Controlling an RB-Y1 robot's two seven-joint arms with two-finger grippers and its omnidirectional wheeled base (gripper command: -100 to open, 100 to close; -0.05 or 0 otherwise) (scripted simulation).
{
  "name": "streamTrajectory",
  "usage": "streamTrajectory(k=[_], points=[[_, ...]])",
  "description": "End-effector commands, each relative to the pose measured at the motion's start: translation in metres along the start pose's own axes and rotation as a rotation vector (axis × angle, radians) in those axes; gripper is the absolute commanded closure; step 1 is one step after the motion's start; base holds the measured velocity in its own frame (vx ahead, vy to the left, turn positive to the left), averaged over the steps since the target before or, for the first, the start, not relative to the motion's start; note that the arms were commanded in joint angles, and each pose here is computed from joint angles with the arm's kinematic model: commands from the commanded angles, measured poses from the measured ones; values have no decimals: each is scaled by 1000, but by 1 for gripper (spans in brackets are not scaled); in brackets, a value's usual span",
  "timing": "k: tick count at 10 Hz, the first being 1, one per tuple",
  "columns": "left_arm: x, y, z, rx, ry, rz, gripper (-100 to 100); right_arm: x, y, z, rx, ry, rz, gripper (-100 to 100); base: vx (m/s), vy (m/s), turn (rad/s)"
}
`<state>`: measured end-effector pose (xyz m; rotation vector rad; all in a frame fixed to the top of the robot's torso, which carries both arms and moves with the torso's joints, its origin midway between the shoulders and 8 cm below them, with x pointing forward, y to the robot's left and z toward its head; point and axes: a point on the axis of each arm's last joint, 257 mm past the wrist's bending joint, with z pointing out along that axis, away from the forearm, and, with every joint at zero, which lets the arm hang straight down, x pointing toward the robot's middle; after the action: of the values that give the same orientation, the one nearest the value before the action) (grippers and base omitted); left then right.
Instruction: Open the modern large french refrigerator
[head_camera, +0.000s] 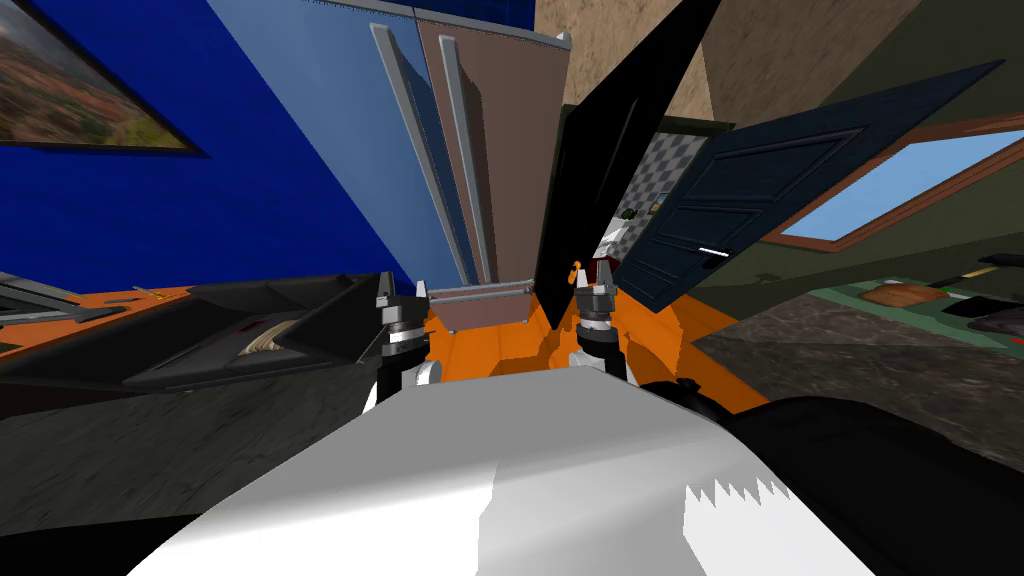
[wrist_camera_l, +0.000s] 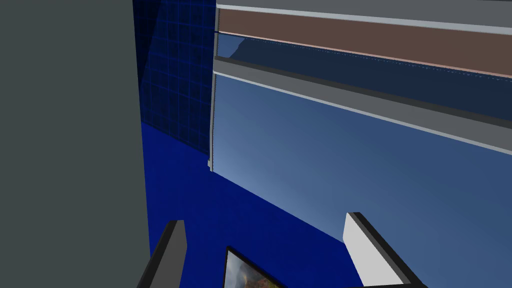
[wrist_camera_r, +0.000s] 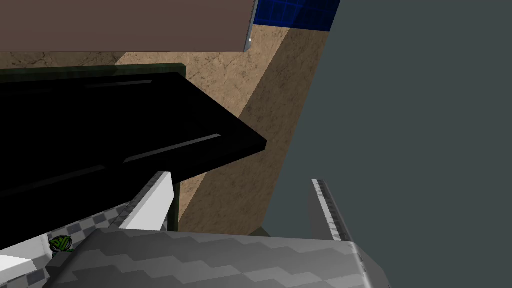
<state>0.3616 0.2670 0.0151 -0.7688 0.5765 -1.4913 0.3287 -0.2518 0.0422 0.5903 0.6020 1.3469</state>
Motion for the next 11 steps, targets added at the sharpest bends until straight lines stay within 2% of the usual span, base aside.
streamTrajectory(k=[1,9,10,11], points=[[0,0,0,0,0,0,0,0,0,0,0,0,0,0,0,0,0],[0,0,0,0,0,0,0,0,0,0,0,0,0,0,0,0,0],[4,4,-2,-11,40,18,-100,0,0,0,0,0,0,0,24,-2,-14],[6,8,-3,-19,66,30,-100,0,0,0,0,0,0,0,48,1,-19]])
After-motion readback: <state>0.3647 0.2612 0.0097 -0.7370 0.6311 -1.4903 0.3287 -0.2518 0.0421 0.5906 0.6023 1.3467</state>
